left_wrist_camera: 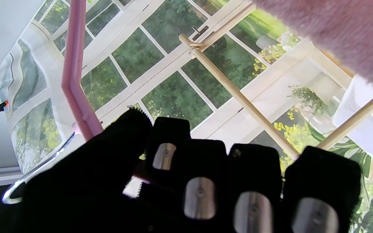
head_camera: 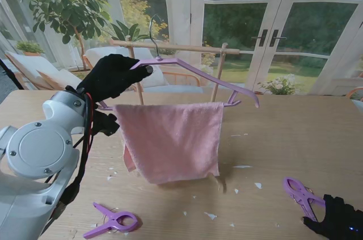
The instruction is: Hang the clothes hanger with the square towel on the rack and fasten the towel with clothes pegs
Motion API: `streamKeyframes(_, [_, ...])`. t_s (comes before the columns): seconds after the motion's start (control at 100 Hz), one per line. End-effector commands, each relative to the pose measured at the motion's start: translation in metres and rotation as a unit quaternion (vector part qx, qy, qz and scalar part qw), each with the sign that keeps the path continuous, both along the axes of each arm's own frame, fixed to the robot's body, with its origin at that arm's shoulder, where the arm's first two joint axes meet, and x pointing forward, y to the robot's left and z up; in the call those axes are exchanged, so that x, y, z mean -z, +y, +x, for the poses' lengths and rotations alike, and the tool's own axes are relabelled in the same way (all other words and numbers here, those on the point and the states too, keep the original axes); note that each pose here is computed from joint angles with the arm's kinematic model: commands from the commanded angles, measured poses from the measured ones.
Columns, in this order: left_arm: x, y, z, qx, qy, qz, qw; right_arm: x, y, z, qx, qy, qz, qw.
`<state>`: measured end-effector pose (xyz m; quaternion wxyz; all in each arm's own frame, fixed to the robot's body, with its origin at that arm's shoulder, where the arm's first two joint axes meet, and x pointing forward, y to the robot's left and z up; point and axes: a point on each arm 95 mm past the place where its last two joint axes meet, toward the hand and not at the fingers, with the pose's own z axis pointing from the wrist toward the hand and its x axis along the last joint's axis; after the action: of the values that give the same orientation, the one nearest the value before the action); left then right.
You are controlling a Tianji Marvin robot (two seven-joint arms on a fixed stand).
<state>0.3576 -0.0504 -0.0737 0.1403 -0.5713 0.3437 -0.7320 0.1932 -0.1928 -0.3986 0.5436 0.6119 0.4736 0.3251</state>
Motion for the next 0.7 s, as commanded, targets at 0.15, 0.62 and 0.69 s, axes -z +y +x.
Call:
streamKeyframes(0.15, [-0.002,0.001,-0.002,0.002,0.003,-0.003,1.0000,0.013,-0.001,-0.006,-0.003,0.004,0.011,0.9999])
streamKeyframes(0.62, [0.001,0.002,0.001,-0.006,0.002,0.007,1.0000,-0.042,0.020,-0.005,-0.070,-0.098,0.019,0.9925])
streamKeyframes(0.69, [0.003,0.002,0.003,-0.013,0.000,0.012,0.9998,-0.056,0.029,-0.007,-0.090,-0.112,0.021,0.9893])
